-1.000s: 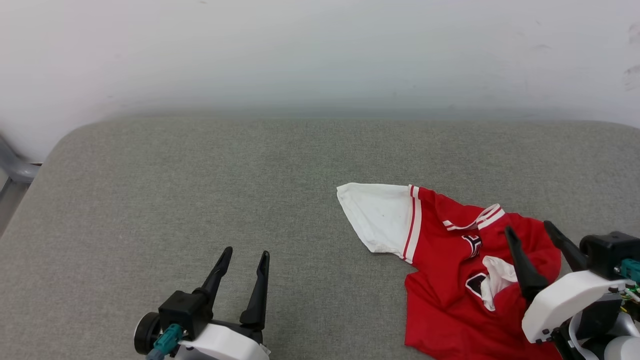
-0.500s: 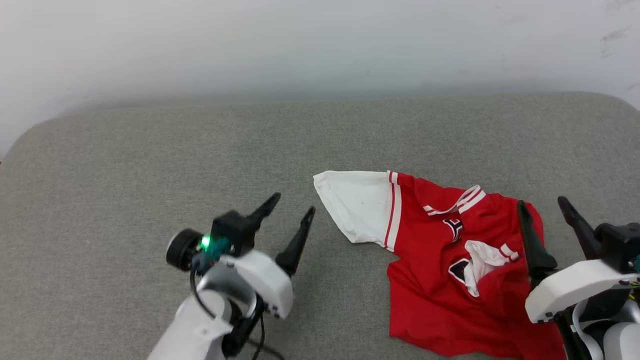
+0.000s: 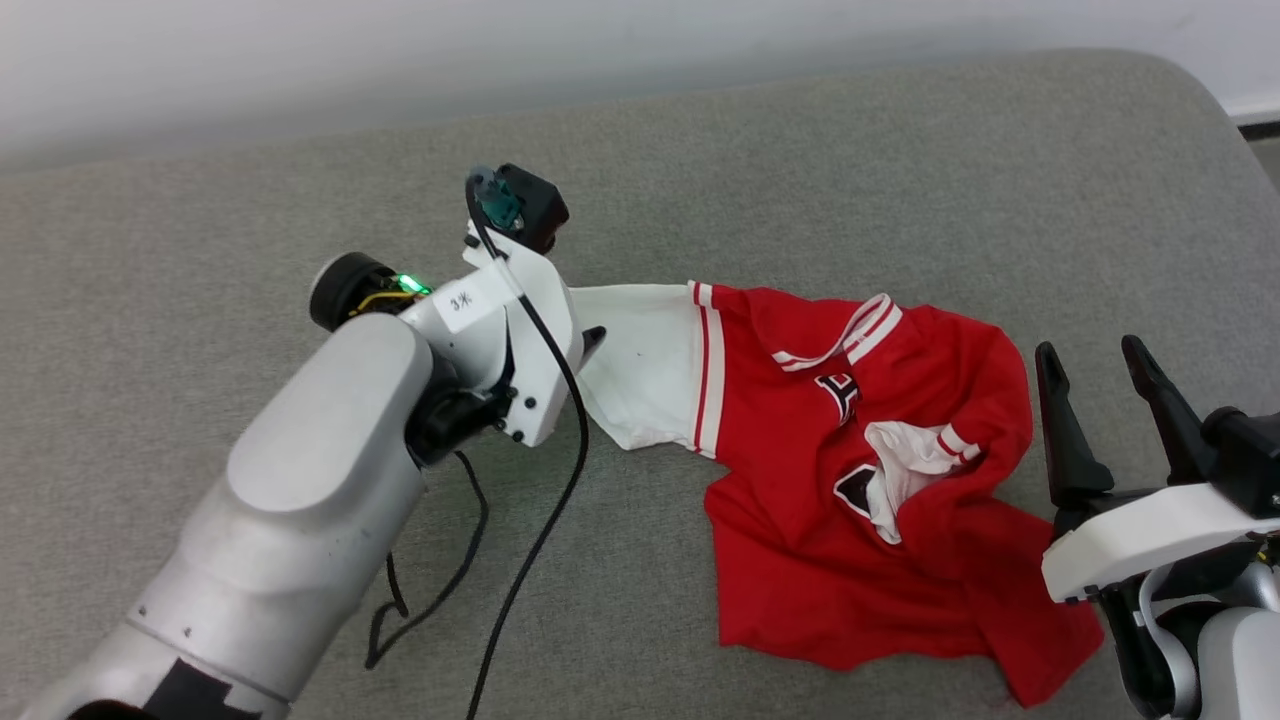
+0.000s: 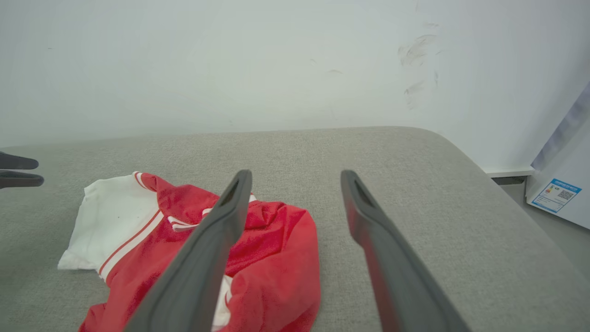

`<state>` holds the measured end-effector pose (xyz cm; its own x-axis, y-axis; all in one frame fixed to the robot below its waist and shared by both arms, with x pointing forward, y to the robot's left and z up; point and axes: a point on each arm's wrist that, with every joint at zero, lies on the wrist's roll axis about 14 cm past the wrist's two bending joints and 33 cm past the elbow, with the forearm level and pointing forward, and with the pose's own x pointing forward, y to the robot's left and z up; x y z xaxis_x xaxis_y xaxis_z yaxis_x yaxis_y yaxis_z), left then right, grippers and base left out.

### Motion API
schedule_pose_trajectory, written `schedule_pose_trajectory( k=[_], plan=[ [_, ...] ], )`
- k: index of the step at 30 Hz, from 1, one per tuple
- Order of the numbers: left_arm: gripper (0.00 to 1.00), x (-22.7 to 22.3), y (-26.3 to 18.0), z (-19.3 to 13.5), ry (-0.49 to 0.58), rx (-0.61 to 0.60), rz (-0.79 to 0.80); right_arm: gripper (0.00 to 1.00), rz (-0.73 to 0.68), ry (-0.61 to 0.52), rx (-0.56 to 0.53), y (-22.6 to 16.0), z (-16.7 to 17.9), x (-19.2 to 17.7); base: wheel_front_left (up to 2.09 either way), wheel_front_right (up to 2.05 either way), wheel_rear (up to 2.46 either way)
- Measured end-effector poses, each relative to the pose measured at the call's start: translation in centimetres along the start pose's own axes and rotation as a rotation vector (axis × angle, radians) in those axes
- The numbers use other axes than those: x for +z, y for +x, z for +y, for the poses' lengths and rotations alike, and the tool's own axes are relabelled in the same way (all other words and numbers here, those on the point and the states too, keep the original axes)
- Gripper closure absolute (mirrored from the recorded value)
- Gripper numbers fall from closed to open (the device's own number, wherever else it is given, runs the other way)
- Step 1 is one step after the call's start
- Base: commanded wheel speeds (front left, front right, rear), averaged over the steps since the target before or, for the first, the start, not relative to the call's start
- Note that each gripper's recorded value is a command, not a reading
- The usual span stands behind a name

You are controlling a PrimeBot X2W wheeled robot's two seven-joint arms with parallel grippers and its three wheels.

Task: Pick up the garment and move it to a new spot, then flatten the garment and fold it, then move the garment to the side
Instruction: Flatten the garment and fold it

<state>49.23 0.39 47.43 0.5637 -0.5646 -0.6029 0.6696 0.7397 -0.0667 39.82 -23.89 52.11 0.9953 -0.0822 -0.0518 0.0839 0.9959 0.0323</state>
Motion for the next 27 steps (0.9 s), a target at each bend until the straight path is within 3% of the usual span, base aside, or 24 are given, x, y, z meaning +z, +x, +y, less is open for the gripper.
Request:
schedule_pose_trajectory(
  k=[13,20,21,22,27],
  plan=[
    [0.0,-3.2,6.1,4.5,-0.006,0.04,0.294,0.0,0.057,0.007,-0.074,0.2,-2.2,-2.8,0.0,0.0,0.0],
    [0.0,-5.8,7.9,4.3,-0.033,0.013,0.38,0.0,0.084,0.007,-0.107,0.0,-3.2,-4.1,0.0,0.0,0.0],
    [0.44,-5.9,7.8,4.2,-0.037,0.009,0.388,0.0,0.086,0.009,-0.107,0.0,-3.2,-4.2,0.0,0.0,0.0],
    [1.0,-6.0,7.7,4.0,-0.043,0.002,0.395,0.0,0.087,0.01,-0.107,0.0,-3.2,-4.3,0.0,0.0,0.0],
    [1.0,-6.5,6.8,3.5,-0.081,-0.019,0.391,0.0,0.075,0.008,-0.092,0.4,-2.7,-3.8,0.0,0.0,0.0]
  ],
)
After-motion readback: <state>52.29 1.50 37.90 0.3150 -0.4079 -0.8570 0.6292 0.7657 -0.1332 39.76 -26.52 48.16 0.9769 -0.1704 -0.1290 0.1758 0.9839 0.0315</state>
